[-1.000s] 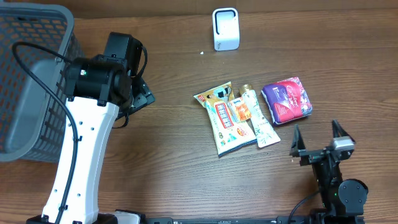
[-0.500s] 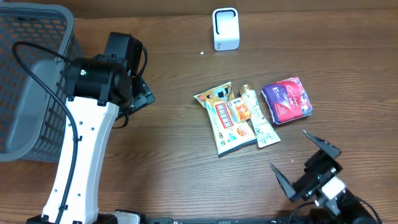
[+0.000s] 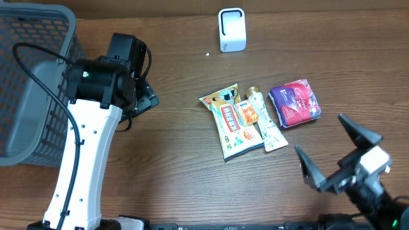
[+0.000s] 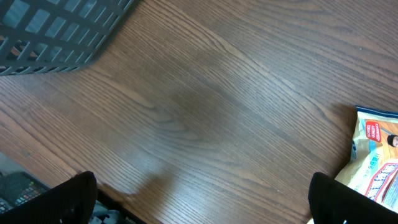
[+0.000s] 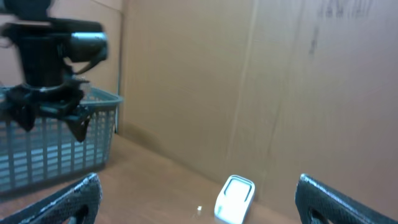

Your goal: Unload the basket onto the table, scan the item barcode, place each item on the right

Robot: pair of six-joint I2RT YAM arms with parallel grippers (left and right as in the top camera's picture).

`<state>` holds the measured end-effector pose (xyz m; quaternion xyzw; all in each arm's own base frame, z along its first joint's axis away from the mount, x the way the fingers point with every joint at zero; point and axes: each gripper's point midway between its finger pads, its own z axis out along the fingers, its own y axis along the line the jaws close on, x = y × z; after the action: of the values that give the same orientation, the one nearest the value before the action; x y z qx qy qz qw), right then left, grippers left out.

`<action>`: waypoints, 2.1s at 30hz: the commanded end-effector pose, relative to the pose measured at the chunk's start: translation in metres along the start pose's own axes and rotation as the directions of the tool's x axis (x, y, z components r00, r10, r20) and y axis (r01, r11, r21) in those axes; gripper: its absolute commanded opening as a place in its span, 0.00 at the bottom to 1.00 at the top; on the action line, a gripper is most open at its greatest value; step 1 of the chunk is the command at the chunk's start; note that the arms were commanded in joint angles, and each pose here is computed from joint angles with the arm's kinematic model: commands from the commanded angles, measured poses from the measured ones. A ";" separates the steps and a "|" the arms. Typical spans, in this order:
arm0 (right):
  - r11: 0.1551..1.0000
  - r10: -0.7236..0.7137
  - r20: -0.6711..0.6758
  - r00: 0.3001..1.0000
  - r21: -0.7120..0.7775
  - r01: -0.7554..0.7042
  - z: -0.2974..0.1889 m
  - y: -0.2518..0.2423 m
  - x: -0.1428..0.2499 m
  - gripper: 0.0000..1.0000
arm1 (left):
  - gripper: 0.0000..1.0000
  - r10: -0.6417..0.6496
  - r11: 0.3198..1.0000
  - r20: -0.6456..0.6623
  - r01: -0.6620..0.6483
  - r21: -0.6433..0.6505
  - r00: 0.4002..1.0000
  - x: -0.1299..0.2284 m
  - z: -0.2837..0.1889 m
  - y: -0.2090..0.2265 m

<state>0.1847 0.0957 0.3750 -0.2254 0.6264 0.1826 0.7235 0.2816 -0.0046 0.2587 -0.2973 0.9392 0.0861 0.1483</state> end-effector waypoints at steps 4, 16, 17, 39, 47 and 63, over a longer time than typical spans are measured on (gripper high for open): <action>0.987 0.095 -0.196 0.976 -0.110 -0.119 0.034 -0.004 -0.001 1.00 | 1.00 -0.019 1.000 0.028 0.019 -0.002 0.999 -0.006 -0.004 0.002; 0.852 0.164 -0.219 0.962 -0.460 -0.250 0.060 0.029 -0.005 1.00 | 1.00 -0.019 1.000 0.028 0.019 -0.002 0.999 -0.006 -0.004 0.002; 0.863 0.168 -0.222 0.960 -0.438 -0.253 0.063 0.025 -0.004 1.00 | 1.00 -0.019 1.000 0.028 0.019 -0.003 0.999 -0.006 -0.004 0.002; 0.708 0.642 -0.552 0.531 0.163 -0.687 0.127 -0.054 0.090 1.00 | 1.00 -0.019 1.000 0.028 0.019 -0.002 0.999 -0.006 -0.004 0.002; 0.689 0.725 -0.524 0.448 0.572 -0.446 0.112 -0.095 0.159 0.91 | 1.00 -0.019 1.000 0.028 0.019 -0.002 0.999 -0.006 -0.004 0.002; 0.582 0.699 -0.543 0.465 0.810 0.072 0.123 -0.110 0.266 0.91 | 1.00 -0.019 1.000 0.028 0.019 -0.002 0.999 -0.006 -0.004 0.002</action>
<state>0.3750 0.0716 0.1467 0.1584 0.9409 -0.0375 0.2971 0.2817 -0.0045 0.2587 -0.2974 0.9392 0.0862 0.1486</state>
